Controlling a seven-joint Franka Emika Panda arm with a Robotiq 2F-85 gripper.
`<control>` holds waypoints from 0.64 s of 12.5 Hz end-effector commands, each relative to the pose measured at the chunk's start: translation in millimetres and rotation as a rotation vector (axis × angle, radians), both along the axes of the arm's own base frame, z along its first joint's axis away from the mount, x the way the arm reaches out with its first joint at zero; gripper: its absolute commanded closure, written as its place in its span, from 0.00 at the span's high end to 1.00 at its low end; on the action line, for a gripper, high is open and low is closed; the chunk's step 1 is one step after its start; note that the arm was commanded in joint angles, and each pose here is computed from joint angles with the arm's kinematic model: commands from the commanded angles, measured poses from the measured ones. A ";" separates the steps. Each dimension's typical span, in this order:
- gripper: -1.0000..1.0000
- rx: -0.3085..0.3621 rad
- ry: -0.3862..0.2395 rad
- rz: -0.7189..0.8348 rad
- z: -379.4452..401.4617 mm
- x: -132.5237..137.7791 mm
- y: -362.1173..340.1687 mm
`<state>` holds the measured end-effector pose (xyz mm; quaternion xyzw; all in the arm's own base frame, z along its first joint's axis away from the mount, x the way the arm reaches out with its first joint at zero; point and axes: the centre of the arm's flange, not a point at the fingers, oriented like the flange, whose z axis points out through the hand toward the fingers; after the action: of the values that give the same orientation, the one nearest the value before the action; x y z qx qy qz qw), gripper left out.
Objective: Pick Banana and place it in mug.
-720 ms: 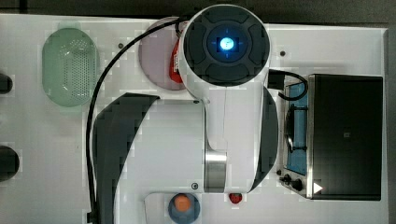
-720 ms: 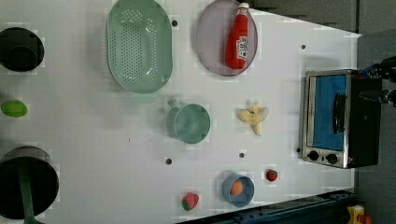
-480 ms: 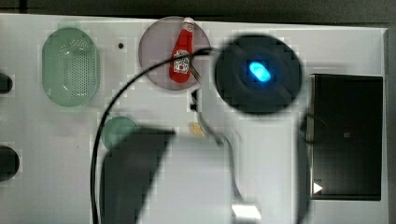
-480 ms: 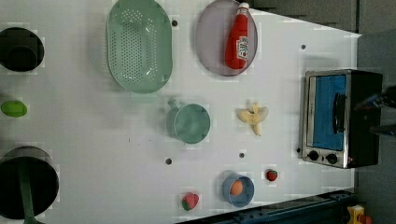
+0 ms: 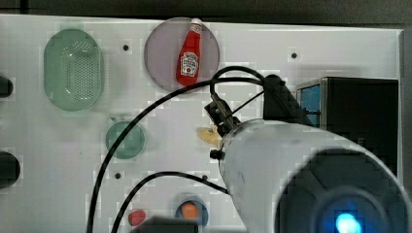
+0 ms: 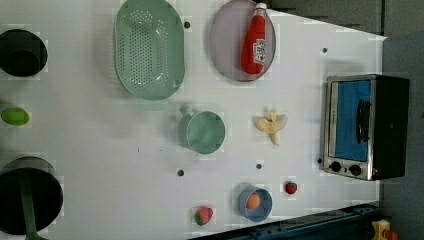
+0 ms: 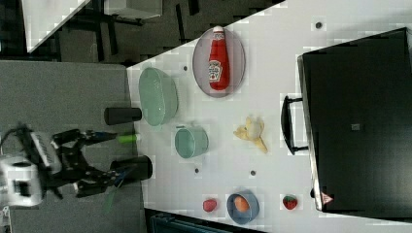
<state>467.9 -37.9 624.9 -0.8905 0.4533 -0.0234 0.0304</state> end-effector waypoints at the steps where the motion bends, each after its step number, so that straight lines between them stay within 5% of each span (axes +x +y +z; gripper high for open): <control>1: 1.00 -0.005 0.188 0.047 -144.2 33.8 6.9; 8: 1.00 -0.018 0.144 0.042 -295.1 27.1 8.1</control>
<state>487.8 -26.1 283.4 -0.8906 0.4446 0.0890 -0.0347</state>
